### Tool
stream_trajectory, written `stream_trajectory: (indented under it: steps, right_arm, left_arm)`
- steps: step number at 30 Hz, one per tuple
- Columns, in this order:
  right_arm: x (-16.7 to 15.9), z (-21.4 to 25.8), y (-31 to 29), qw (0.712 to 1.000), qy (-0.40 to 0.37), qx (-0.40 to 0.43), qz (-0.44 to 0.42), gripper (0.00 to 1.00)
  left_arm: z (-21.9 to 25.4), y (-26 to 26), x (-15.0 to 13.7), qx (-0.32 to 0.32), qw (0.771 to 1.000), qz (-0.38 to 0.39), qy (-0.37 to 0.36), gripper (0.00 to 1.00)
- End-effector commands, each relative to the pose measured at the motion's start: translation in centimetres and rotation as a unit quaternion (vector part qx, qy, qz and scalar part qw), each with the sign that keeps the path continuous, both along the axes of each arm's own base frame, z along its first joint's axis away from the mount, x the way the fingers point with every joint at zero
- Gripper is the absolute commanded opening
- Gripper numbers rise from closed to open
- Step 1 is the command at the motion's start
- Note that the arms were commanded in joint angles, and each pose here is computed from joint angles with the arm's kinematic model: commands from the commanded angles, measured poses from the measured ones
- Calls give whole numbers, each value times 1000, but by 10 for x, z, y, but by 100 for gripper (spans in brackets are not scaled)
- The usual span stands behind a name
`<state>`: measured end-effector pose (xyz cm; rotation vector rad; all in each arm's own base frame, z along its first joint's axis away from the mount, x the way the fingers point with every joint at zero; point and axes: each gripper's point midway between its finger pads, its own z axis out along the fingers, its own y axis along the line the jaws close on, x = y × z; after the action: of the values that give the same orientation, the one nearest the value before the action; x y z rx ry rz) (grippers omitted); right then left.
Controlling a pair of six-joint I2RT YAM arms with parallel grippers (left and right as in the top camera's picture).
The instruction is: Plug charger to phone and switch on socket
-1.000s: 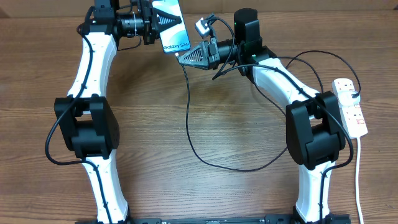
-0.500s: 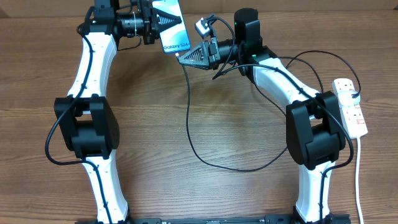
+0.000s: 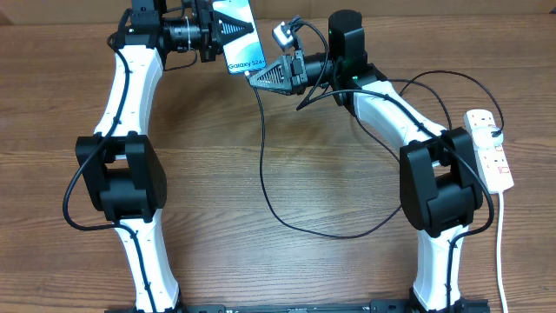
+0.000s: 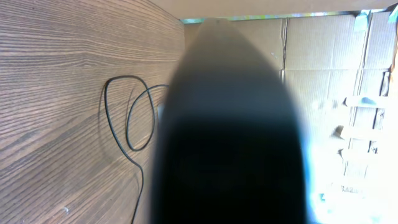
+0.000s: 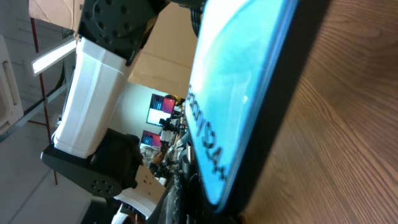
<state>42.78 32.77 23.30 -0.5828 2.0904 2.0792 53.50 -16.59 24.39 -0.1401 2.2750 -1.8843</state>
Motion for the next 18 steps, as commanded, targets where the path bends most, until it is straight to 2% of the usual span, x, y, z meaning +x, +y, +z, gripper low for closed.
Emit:
stream_trajectory:
  steps: [1, 18]
  right_arm:
    - [0, 23, -5, 1000, -13, 8, -6, 4]
    - [-5, 18, -5, 1000, 17, 0, 6, 4]
  left_arm:
    - [16, -6, -8, -16, 999, -25, -22, 4]
    - [14, -4, -5, -14, 1000, -14, -3, 4]
